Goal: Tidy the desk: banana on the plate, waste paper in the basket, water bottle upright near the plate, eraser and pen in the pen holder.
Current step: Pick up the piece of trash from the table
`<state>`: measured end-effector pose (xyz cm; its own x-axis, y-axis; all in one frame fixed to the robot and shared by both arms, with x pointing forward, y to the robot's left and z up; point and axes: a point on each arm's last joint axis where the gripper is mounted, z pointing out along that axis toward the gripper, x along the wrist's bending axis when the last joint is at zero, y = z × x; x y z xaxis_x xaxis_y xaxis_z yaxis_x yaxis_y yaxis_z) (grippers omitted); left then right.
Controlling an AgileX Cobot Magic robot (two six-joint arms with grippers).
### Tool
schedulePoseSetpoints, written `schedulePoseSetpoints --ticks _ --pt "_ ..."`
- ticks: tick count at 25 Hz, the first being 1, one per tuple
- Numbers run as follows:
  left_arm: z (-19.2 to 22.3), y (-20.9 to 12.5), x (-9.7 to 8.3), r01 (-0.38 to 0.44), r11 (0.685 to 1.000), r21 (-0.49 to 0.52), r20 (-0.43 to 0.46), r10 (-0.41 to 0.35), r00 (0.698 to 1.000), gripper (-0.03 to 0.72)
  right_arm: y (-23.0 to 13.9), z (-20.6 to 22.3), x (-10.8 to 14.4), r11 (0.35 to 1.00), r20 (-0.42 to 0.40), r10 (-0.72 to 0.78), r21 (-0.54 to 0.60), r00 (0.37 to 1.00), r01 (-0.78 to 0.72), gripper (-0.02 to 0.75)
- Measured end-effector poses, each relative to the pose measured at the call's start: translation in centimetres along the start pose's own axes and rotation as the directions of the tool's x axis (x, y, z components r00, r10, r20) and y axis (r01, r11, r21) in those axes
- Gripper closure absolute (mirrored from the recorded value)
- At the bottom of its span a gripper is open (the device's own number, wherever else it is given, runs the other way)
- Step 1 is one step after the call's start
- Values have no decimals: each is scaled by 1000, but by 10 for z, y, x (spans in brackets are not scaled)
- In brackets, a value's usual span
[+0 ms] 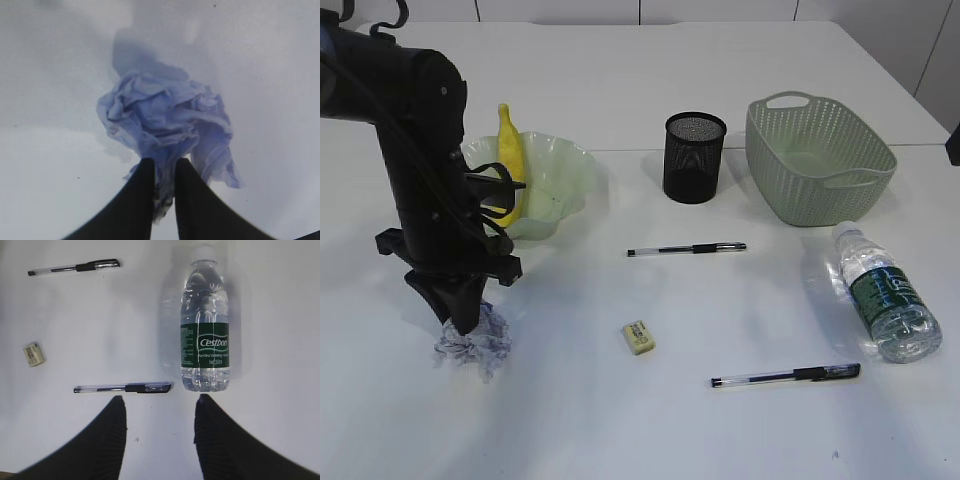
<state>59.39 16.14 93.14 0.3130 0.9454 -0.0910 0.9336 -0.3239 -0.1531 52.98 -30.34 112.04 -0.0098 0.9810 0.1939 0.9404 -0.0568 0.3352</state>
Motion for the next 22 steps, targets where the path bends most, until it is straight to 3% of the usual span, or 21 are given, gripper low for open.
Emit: schedulePoseSetpoints --ticks 6,22 --pt "0 0 3 -14 1000 1 -31 14 999 678 0 0 0 1000 0 0 0 1000 0 400" --pt "0 0 3 -16 1000 1 -34 16 999 683 0 0 0 1000 0 0 0 1000 0 400"
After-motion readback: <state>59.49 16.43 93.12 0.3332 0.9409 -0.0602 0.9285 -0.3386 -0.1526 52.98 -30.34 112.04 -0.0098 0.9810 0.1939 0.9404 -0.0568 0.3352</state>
